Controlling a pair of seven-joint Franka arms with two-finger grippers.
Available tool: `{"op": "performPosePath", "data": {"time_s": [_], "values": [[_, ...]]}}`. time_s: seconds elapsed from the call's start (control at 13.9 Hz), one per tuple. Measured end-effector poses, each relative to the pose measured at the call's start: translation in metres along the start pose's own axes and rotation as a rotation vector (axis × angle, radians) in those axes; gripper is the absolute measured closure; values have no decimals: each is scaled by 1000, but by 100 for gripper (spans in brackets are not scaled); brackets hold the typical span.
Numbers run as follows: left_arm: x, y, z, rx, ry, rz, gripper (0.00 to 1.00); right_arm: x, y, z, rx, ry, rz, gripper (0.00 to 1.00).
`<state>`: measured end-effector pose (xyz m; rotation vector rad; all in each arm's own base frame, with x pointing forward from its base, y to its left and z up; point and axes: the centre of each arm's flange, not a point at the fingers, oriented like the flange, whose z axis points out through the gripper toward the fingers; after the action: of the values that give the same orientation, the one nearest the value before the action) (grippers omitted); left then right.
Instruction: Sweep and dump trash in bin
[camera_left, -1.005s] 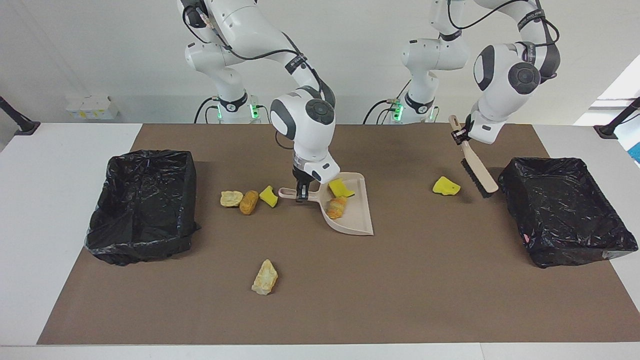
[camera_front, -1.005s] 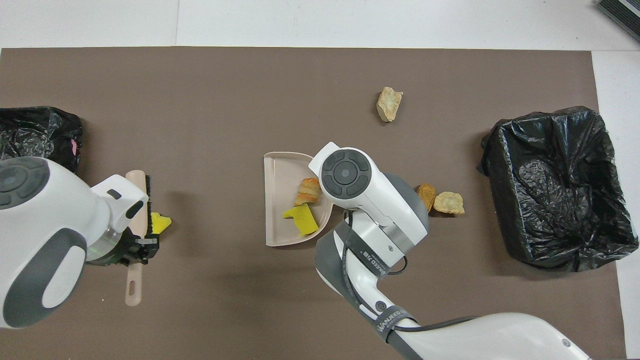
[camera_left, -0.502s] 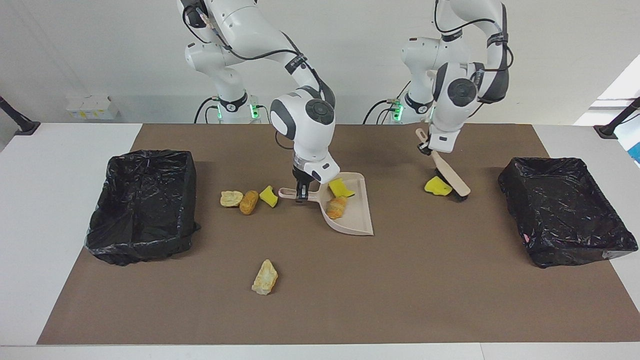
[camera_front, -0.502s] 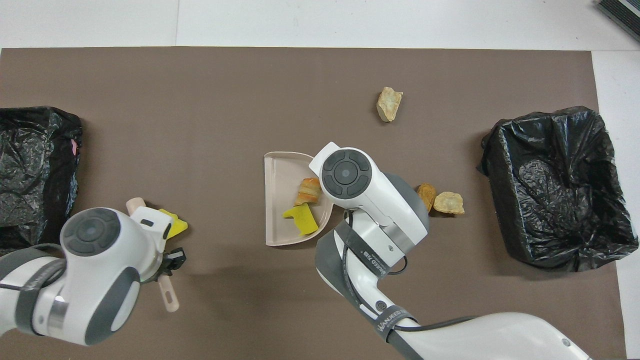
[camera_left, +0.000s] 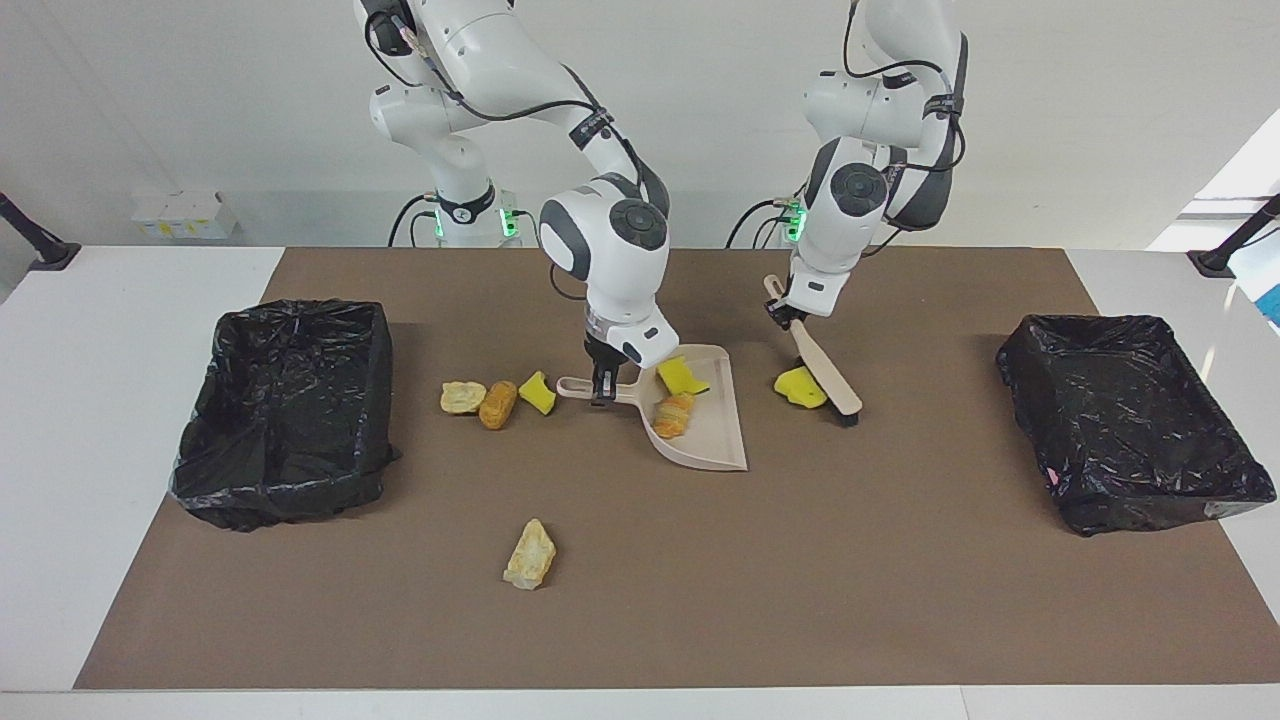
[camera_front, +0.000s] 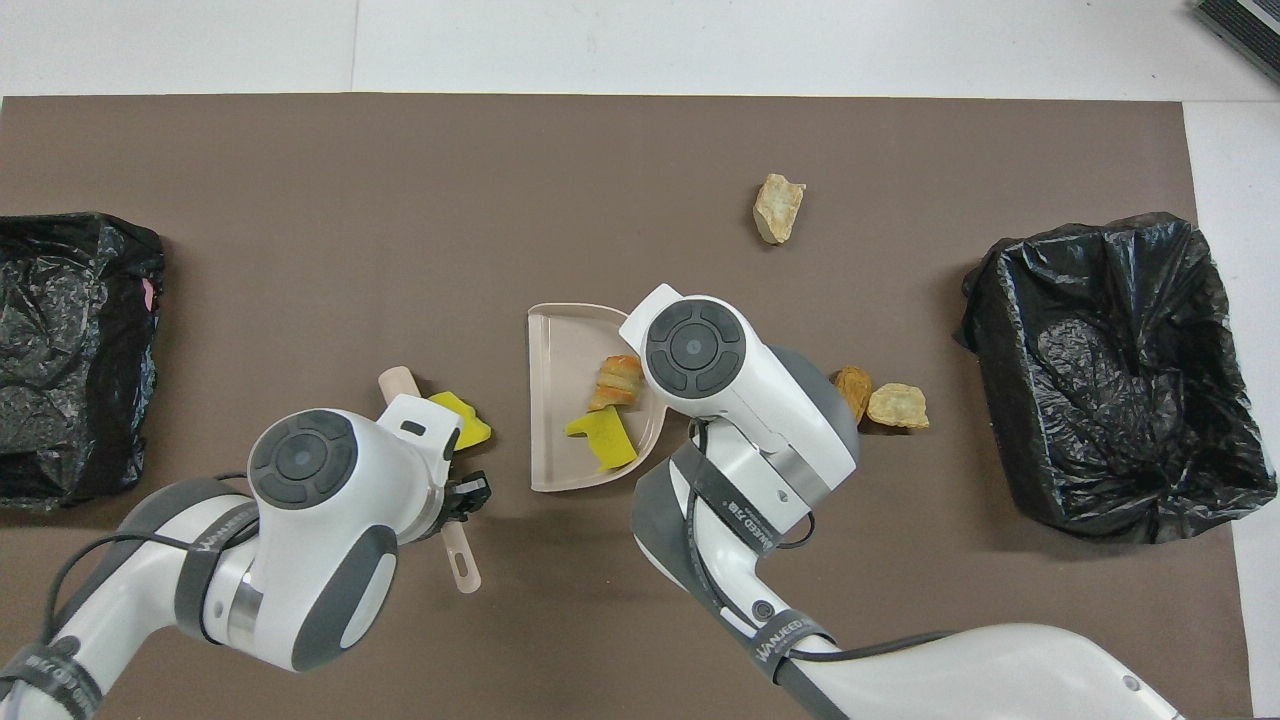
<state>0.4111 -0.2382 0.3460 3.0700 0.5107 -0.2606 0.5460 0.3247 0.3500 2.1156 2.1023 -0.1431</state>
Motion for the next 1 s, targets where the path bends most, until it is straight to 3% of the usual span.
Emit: {"op": "performPosePath", "data": {"time_s": [0.29,0.5,0.72,1.0], "values": [[-19,68,2,-109,35,61,74,0,0,0,0,0,0,67],[-44,97,-1,-128,47,120,74,0,0,0,0,0,0,67],[-44,97,-5,-99,28,131,74,0,0,0,0,0,0,67],[-44,82,-21,13,34,185,74,0,0,1,1,0,17,67]]}}
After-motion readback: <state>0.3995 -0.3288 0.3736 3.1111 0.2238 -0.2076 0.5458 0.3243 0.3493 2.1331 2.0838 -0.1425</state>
